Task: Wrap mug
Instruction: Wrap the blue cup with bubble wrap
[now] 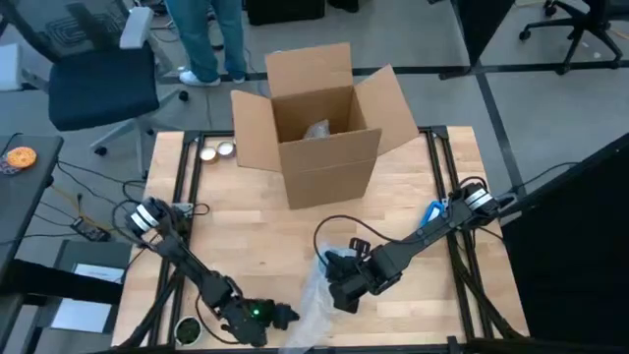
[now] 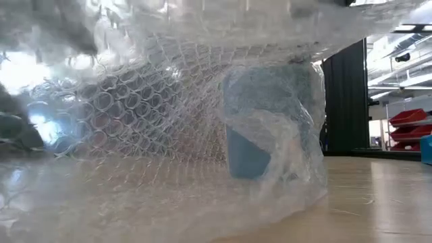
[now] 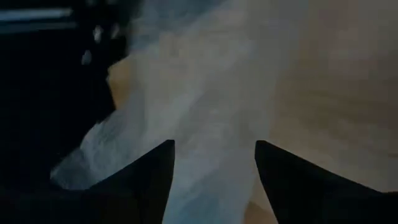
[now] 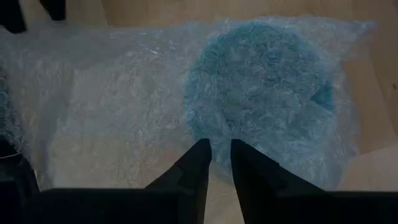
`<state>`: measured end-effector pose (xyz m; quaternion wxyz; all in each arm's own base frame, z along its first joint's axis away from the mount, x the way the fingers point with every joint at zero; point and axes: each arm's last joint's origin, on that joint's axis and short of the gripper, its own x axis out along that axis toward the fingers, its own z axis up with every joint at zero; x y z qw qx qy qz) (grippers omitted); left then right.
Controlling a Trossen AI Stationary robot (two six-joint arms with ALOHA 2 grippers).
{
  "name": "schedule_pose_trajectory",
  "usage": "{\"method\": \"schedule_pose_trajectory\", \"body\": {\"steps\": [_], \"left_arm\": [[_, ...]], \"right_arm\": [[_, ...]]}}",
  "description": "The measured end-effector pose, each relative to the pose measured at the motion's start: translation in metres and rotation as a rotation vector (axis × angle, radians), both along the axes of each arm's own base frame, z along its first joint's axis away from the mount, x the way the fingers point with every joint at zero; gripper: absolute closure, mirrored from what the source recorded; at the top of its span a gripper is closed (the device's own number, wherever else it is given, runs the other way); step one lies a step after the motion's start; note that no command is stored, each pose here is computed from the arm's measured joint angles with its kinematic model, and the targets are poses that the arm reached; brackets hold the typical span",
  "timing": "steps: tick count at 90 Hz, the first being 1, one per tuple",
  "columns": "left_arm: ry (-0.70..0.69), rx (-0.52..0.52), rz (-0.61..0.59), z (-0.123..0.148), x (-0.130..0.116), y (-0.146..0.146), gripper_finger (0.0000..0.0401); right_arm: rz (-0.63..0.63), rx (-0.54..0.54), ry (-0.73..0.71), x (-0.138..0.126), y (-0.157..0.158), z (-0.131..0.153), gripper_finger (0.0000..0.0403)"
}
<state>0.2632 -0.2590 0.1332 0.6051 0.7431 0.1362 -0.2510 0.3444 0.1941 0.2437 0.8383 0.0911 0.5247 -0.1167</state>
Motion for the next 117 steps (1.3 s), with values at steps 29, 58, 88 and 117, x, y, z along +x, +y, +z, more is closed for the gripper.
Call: {"method": "schedule_pose_trajectory", "body": {"steps": [29, 58, 88, 117], "left_arm": [[-0.012, 0.172, -0.173, -0.007, 0.001, -0.003, 0.019], [0.113, -0.011, -0.183, -0.026, 0.008, -0.001, 0.019], [0.203, -0.234, -0.075, -0.029, 0.015, 0.006, 0.023], [0.185, -0.268, -0.024, -0.028, 0.019, 0.009, 0.0347]], "right_arm": [[0.0, 0.006, 0.003, 0.0, 0.0, 0.0, 0.0357], [-0.002, 0.014, 0.006, 0.0, 0.0, 0.0, 0.0357], [-0.001, 0.011, 0.007, 0.001, -0.002, 0.0, 0.0357], [-0.002, 0.011, 0.006, 0.002, -0.002, 0.0, 0.0357]]}}
